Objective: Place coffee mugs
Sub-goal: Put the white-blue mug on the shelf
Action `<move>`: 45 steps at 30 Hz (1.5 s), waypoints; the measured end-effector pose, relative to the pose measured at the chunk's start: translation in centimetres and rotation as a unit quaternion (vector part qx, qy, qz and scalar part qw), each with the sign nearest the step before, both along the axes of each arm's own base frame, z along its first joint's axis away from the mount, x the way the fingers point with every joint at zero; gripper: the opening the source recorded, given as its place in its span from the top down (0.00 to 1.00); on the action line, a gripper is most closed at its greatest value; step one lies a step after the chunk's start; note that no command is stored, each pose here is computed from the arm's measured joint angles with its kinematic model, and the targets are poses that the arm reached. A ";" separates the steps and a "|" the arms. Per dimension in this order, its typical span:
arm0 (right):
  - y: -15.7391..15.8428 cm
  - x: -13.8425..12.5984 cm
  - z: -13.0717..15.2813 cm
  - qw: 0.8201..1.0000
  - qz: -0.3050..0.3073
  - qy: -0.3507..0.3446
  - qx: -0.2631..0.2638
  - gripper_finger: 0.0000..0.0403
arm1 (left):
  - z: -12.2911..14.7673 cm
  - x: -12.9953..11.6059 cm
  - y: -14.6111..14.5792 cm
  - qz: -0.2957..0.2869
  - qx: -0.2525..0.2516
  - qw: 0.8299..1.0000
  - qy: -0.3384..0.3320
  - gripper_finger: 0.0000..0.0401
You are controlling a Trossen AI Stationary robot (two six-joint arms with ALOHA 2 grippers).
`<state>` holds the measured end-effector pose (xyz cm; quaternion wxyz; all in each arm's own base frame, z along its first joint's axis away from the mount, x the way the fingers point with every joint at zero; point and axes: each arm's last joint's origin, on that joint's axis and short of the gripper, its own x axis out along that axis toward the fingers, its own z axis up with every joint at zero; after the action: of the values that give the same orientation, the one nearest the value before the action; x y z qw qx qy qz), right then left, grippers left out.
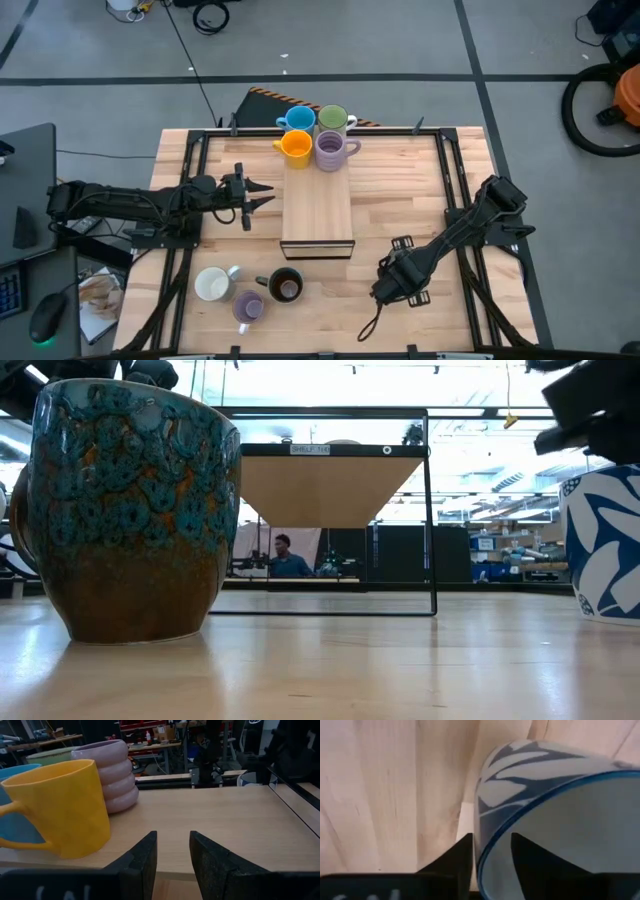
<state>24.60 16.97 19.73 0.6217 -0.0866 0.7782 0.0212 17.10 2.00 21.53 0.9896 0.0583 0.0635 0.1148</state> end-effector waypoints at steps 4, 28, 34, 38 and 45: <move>-0.5 0.4 -0.3 1.000 -0.016 0.001 0.014 0.80 | 0.0 0.0 0.0 0.000 0.000 1.000 0.000 0.70; -11.1 -1.1 8.9 0.974 -0.202 -0.098 0.036 0.90 | 0.0 0.0 0.0 0.000 0.000 1.000 0.000 0.70; -13.3 0.7 12.3 0.974 -0.169 -0.147 -0.015 0.90 | 0.1 0.0 0.0 0.000 0.001 1.000 -0.003 0.70; -13.5 3.3 14.2 0.981 -0.106 -0.155 -0.052 0.90 | 0.1 0.0 0.0 0.000 0.001 1.000 -0.008 0.70; -14.0 7.6 15.7 0.982 0.005 -0.177 -0.058 0.90 | 0.1 0.0 0.0 0.000 0.001 1.000 -0.007 0.70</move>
<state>32.17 2.94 35.46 0.7435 -0.1290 0.6552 -0.0362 17.12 2.00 21.67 0.9900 0.0586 0.0564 0.1150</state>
